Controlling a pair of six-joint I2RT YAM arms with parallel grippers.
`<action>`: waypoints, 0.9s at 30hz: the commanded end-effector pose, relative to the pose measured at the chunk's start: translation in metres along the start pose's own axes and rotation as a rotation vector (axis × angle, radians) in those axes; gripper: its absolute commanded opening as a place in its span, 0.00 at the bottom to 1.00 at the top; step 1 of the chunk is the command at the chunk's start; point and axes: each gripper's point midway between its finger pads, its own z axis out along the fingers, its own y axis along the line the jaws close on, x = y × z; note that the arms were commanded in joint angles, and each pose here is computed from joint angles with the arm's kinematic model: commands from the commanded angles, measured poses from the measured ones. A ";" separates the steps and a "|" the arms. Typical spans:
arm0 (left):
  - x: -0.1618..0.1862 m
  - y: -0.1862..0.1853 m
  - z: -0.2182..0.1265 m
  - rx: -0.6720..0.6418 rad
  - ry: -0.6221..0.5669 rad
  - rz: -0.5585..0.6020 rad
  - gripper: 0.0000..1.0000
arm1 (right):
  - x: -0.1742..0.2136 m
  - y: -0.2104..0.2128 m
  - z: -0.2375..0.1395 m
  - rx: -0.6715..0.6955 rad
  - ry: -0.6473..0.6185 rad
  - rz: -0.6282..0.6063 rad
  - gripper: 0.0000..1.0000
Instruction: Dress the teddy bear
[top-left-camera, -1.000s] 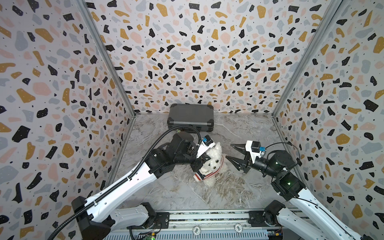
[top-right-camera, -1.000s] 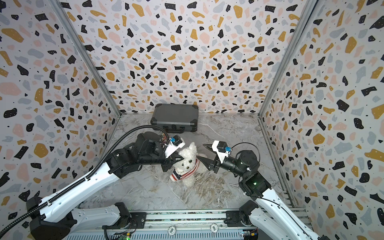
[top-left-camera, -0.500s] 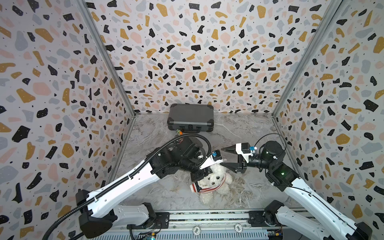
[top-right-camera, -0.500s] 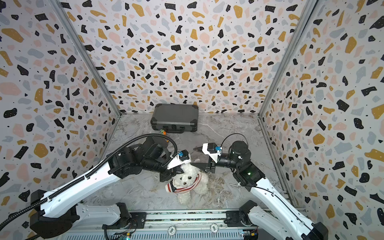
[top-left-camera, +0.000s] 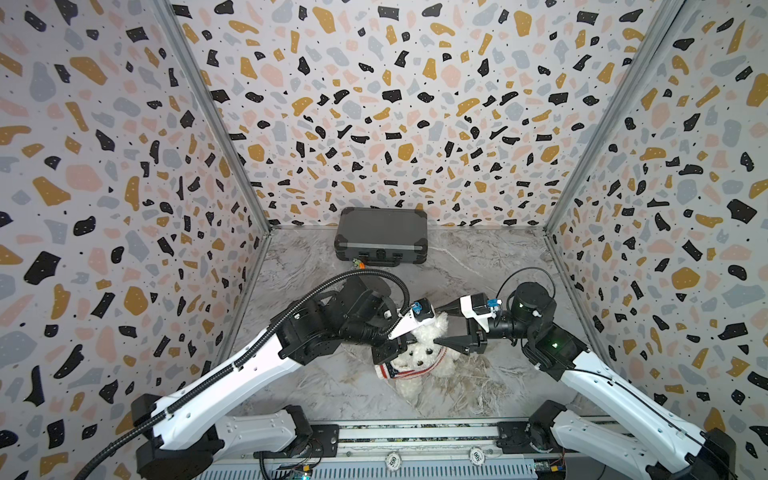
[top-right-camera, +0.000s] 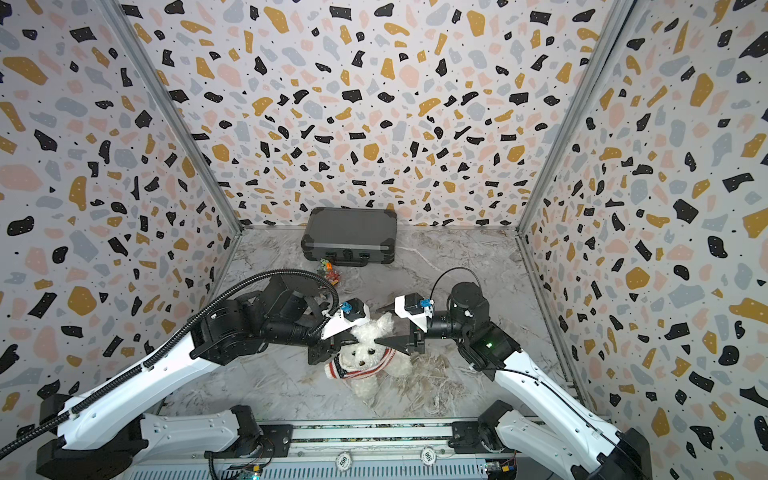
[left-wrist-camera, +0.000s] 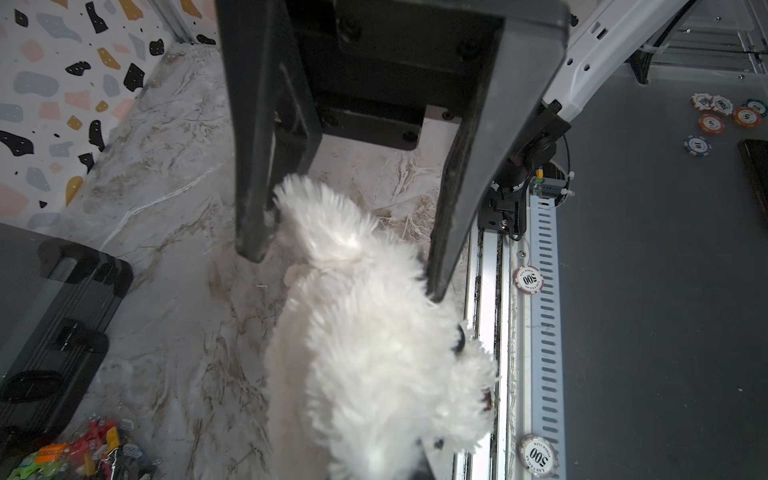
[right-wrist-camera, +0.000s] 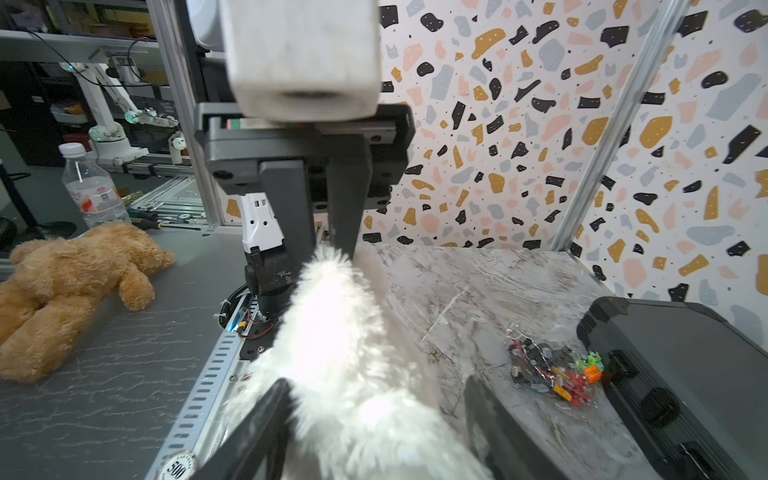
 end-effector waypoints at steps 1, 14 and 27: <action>-0.007 0.002 -0.006 -0.025 -0.037 0.023 0.00 | 0.003 0.000 0.006 -0.011 0.016 -0.014 0.59; 0.000 0.031 -0.008 -0.216 -0.063 -0.025 0.58 | 0.003 -0.007 0.012 0.096 0.015 -0.044 0.02; -0.026 0.049 -0.025 -0.313 -0.319 -0.231 0.93 | 0.020 -0.039 0.018 0.396 0.060 -0.047 0.00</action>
